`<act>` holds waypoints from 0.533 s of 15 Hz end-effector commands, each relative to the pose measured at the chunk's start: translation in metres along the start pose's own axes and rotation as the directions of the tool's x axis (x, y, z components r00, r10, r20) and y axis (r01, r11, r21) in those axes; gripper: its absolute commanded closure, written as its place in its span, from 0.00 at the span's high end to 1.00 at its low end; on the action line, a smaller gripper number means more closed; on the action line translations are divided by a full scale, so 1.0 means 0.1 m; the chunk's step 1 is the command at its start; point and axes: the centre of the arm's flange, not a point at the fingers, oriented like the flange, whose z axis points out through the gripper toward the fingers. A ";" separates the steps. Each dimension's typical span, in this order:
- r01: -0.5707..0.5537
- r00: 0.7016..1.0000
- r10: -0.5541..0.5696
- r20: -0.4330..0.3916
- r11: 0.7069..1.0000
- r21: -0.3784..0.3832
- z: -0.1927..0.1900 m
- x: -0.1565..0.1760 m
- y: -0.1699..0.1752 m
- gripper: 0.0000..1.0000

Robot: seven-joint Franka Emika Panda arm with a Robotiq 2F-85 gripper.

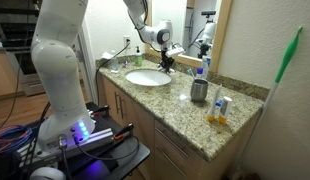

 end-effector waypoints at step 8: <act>-0.061 0.996 0.061 -0.063 0.998 0.013 0.32 0.11 0.06 0.04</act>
